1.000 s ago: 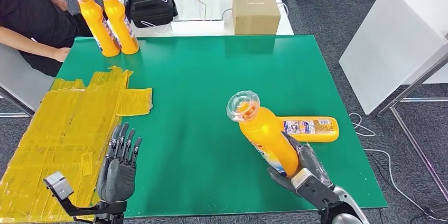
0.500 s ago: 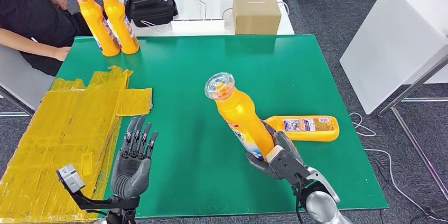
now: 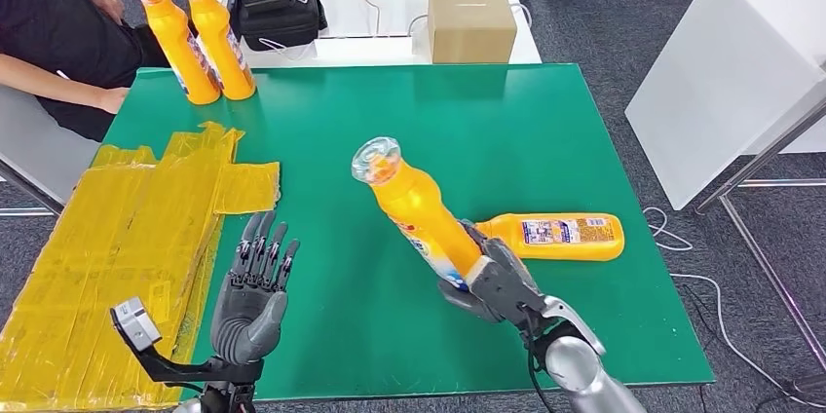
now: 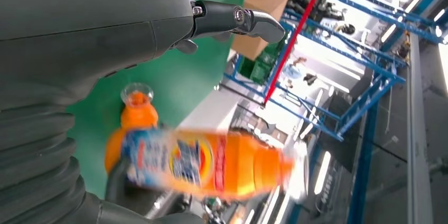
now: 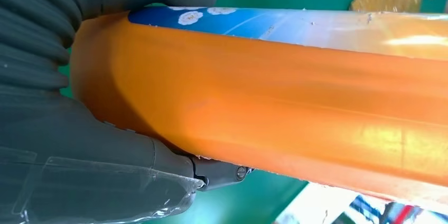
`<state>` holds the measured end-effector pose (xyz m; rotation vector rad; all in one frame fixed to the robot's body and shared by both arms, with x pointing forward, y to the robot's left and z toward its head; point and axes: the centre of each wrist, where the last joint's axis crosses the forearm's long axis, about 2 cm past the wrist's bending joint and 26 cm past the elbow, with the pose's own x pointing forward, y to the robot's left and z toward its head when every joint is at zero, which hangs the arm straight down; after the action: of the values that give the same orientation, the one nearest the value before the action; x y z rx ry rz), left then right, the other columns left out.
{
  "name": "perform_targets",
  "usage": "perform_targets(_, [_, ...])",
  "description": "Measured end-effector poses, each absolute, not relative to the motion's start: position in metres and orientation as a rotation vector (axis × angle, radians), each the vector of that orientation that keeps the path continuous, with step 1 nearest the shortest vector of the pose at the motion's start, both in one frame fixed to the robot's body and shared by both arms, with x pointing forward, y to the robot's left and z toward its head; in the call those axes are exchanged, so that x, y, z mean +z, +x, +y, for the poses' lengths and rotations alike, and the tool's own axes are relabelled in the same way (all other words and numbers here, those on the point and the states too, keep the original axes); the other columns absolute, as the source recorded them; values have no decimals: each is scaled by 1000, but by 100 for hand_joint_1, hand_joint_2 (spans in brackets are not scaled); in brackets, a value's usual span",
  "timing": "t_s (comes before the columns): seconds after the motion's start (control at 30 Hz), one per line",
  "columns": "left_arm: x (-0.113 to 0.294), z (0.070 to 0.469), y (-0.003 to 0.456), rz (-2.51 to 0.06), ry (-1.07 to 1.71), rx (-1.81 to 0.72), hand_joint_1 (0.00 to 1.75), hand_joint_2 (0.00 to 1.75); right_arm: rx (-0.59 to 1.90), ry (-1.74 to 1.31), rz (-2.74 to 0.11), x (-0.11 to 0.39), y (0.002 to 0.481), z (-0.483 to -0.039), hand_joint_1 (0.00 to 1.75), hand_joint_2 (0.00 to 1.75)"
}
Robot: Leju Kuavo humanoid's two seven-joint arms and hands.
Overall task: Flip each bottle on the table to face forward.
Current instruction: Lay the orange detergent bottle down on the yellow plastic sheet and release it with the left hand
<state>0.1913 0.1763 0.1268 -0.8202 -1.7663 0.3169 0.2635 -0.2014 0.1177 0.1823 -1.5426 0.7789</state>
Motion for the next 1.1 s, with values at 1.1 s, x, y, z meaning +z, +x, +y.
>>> perform_targets(1.1, [121,192,201,-1764,-854,330,0,175,1479,462,-1412,162,274,-71,175,175])
